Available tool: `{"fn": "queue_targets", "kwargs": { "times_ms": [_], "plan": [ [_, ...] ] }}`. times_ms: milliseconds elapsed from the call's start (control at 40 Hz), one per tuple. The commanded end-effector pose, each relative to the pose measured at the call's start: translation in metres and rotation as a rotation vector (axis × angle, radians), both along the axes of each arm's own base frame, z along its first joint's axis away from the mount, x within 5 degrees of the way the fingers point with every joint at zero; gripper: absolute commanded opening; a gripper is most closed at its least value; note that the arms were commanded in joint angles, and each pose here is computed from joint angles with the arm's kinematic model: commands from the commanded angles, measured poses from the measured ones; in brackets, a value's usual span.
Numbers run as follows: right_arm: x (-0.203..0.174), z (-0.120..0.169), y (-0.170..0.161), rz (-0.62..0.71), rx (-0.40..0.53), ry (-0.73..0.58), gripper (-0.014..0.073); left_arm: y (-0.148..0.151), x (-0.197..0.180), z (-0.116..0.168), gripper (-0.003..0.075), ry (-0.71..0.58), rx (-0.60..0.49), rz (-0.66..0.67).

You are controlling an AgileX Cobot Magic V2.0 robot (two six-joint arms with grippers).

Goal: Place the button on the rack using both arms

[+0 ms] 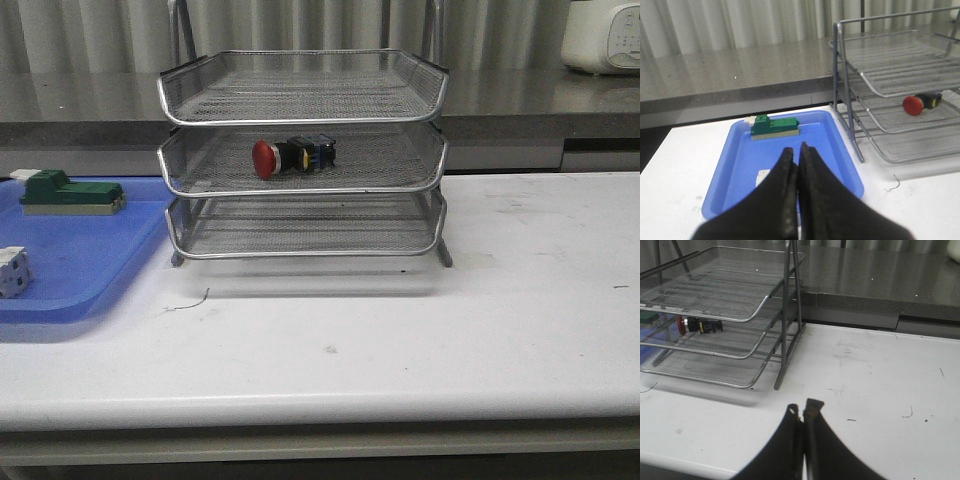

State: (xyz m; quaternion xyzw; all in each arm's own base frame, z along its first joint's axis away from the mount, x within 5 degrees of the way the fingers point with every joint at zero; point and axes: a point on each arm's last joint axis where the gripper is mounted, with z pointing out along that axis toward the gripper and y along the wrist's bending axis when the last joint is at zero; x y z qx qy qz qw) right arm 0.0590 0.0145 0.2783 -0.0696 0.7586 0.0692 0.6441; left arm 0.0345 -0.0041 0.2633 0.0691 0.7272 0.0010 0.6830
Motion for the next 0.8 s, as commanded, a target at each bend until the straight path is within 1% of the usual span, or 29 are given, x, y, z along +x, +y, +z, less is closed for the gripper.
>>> {"fn": "queue_targets", "kwargs": {
  "times_ms": [0, 250, 425, 575, 776],
  "plan": [
    [0.001, 0.016, -0.002, -0.022, 0.016, -0.097, -0.0062, 0.002, 0.0, 0.004, -0.0019, -0.112, -0.033, 0.044],
    [0.001, 0.016, -0.002, -0.022, 0.016, -0.097, -0.0062, 0.006, 0.013, -0.038, -0.0019, -0.038, -0.027, 0.146],
    [0.001, 0.016, -0.002, -0.022, 0.016, -0.097, -0.0062, 0.007, 0.02, -0.06, -0.0019, -0.063, -0.027, 0.153],
    [0.001, 0.016, -0.002, -0.022, 0.016, -0.097, -0.0062, 0.007, 0.02, -0.06, -0.0019, -0.099, -0.028, 0.154],
    [0.001, 0.016, -0.002, -0.022, 0.016, -0.097, -0.0062, 0.007, 0.02, -0.06, -0.0019, -0.101, -0.028, 0.154]
  ]
}}
